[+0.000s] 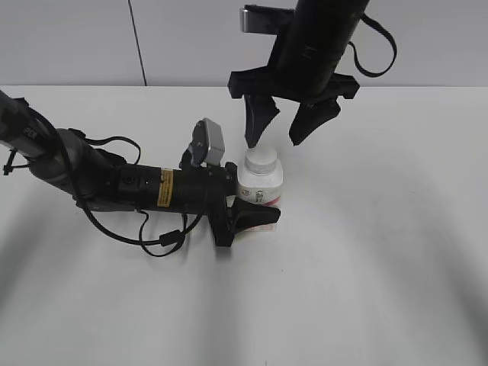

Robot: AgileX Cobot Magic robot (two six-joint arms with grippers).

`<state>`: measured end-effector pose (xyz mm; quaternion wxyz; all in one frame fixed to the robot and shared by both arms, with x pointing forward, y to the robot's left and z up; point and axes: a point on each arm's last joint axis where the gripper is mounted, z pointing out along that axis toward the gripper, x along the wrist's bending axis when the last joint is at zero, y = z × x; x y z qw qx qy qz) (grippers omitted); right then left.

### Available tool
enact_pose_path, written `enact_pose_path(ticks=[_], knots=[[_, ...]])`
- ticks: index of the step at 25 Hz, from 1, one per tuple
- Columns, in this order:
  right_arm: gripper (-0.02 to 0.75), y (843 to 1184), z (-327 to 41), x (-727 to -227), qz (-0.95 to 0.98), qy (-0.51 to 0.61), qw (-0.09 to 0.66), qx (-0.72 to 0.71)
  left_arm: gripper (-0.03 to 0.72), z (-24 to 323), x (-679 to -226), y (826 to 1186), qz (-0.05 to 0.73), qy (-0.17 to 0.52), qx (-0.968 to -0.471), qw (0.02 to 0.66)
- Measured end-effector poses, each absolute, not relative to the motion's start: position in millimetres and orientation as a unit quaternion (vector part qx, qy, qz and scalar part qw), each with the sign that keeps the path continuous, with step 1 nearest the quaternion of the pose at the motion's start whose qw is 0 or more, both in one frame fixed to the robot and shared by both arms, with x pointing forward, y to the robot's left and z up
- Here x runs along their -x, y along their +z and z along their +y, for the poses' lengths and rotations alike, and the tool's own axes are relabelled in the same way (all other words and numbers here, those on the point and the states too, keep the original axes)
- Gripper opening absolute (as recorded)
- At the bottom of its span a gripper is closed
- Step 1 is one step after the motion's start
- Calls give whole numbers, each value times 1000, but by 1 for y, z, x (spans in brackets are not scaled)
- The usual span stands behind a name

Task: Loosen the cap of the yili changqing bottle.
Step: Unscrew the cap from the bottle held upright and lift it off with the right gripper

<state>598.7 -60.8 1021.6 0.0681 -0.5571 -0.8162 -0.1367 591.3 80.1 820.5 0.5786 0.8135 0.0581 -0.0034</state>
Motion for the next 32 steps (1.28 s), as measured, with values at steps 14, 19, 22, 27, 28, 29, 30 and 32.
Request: enact_pose_path(ticks=[14,19,22,27,28,29,30,32], knots=[[534,1008,-54,-606,-792,-154,77,585,409,80,-591,821,58,-3,-814,579],[534,1008,-54,-606,-792,-155,77,585,409,80,-591,821,58,-3,-814,579],[534,1008,-54,-606,-792,-155,77,585,409,80,-591,821,58,-3,-814,579],[534,1008,-54,-606,-792,-155,77,585,409,80,-591,821,58,-3,-814,579],[534,1008,-54,-606,-792,-155,77,585,409,80,-591,821,58,-3,-814,579],[534,1008,-54,-606,-792,-155,77,585,409,80,-591,821,58,-3,-814,579],[534,1008,-54,-606,-792,-155,77,585,409,80,-591,821,58,-3,-814,579],[534,1008,-54,-606,-792,-155,77,585,409,80,-591,821,58,-3,-814,579]])
